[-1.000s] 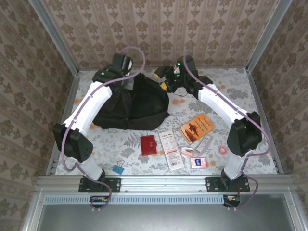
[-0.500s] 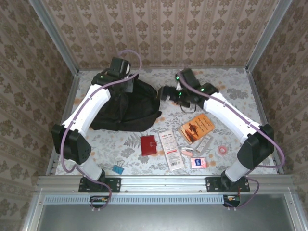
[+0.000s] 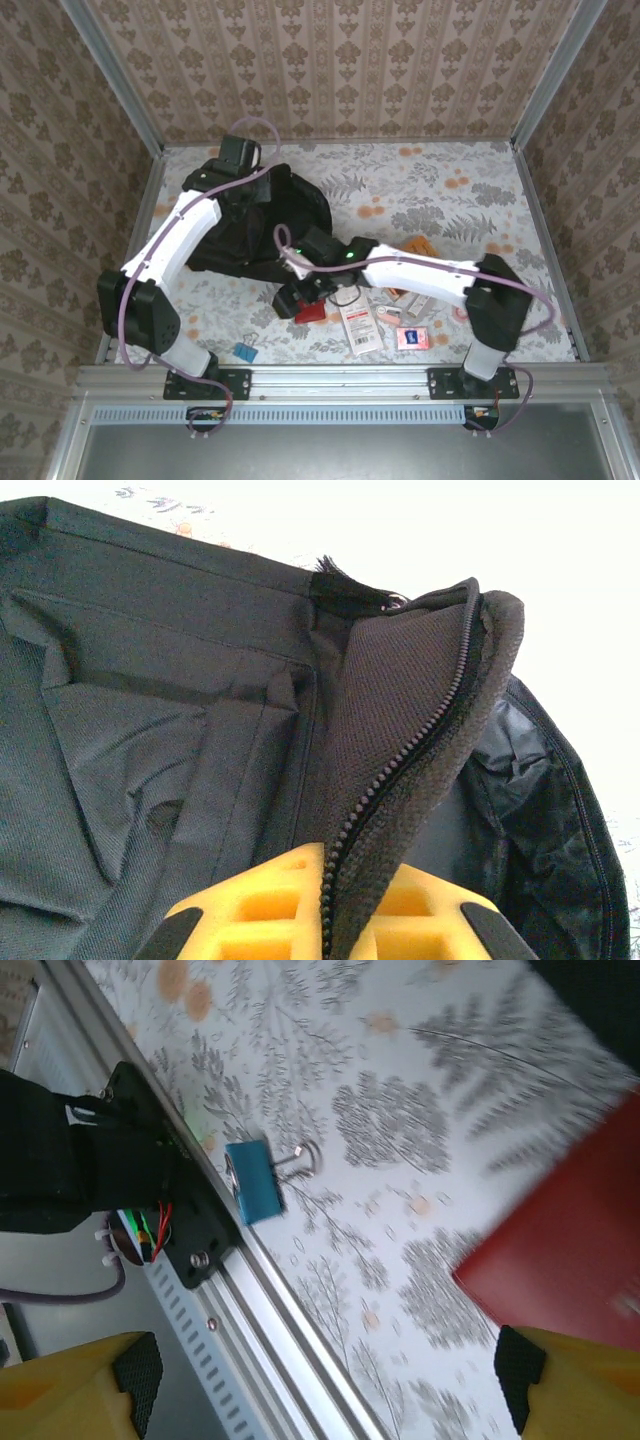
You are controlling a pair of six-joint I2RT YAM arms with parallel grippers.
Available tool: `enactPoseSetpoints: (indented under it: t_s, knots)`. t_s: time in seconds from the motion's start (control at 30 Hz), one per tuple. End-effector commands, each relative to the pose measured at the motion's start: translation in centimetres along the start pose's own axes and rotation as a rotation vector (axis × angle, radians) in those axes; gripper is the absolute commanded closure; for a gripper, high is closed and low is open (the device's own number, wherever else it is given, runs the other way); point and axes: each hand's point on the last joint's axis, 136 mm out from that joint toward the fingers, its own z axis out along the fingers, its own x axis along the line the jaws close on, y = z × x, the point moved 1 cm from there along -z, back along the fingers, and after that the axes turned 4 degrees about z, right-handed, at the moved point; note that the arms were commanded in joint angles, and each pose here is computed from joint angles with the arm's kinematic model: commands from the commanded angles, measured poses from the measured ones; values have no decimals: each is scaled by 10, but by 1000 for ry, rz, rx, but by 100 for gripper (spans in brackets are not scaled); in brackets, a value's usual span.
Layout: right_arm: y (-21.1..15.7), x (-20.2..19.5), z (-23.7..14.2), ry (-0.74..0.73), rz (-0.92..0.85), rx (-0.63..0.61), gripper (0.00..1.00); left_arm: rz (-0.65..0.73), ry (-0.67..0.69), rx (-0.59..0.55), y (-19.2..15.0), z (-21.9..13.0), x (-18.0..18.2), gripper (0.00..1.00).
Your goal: Pack the student bag
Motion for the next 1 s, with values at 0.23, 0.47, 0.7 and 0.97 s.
enactPoseSetpoints:
  t_s: [0.23,0.47,0.7,0.97]
  knots:
    - [1,53,94,167,-300,89,21,-39,-42,-35,5,-11,-4,100]
    - [-3,60,115,216,-290,140,40,-63,-48,-38,7,-11,2,100]
    - [-9,56,127,222,-265,186,60,-73,-64,-30,7,-8,1,100]
    - [-2,57,118,221,-263,163,100,-73,-60,-27,6,-7,2,100]
